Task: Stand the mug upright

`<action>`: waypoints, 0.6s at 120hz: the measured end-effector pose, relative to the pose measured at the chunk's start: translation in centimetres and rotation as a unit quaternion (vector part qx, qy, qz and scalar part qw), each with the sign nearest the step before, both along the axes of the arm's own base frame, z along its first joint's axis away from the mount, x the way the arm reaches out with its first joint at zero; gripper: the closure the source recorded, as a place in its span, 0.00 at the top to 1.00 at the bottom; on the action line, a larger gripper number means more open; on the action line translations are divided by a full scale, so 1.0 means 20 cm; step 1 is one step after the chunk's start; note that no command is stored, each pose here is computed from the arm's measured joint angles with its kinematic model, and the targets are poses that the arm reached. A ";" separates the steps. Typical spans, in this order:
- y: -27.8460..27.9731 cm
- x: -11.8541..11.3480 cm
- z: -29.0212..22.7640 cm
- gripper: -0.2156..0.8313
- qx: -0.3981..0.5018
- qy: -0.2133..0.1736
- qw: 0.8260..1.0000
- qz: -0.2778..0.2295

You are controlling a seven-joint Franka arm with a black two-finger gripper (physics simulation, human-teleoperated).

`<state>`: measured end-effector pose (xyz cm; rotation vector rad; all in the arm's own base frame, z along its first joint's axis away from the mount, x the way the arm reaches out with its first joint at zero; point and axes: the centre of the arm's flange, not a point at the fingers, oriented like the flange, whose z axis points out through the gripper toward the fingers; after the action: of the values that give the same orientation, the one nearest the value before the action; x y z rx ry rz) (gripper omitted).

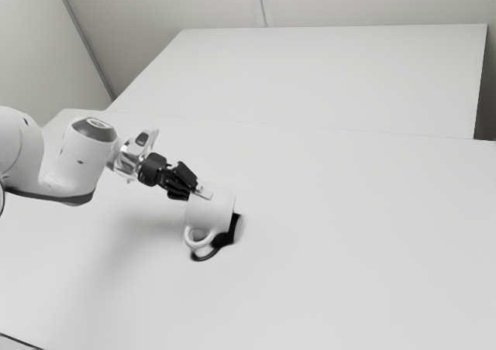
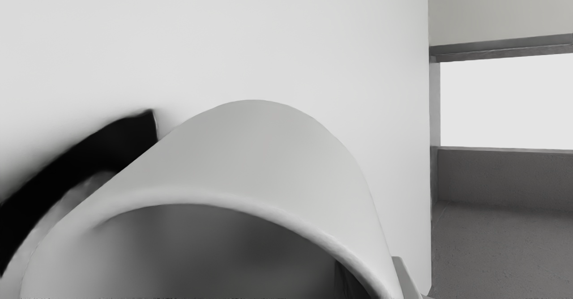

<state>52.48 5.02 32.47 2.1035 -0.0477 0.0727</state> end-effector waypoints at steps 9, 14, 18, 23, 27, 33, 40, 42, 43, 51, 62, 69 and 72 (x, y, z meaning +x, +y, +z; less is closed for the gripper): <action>0.00 0.00 0.07 0.10 0.006 -0.012 1.000 0.001; 0.01 0.00 0.10 0.09 0.014 -0.018 1.000 0.001; 0.02 0.00 0.12 0.10 0.023 -0.020 1.000 0.001; 0.02 0.01 0.14 0.09 0.036 -0.023 0.999 0.002; 0.02 0.01 0.17 0.09 0.049 -0.025 0.998 0.003; 0.01 0.01 0.21 0.09 0.076 -0.027 0.997 -0.001; -0.01 0.01 0.25 0.09 0.110 -0.024 0.994 -0.007; -0.02 0.01 0.26 0.09 0.120 -0.023 0.993 -0.008; -0.02 0.01 0.26 0.09 0.125 -0.022 0.992 -0.009; -0.05 0.01 0.28 0.09 0.161 -0.013 0.987 -0.013; -0.06 0.01 0.32 0.09 0.205 0.001 0.979 -0.013; -0.07 0.01 0.35 0.09 0.234 0.009 0.972 -0.011; -0.07 0.00 0.37 0.09 0.247 0.011 0.969 -0.009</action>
<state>52.53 3.61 39.78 2.6019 -0.0778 0.0263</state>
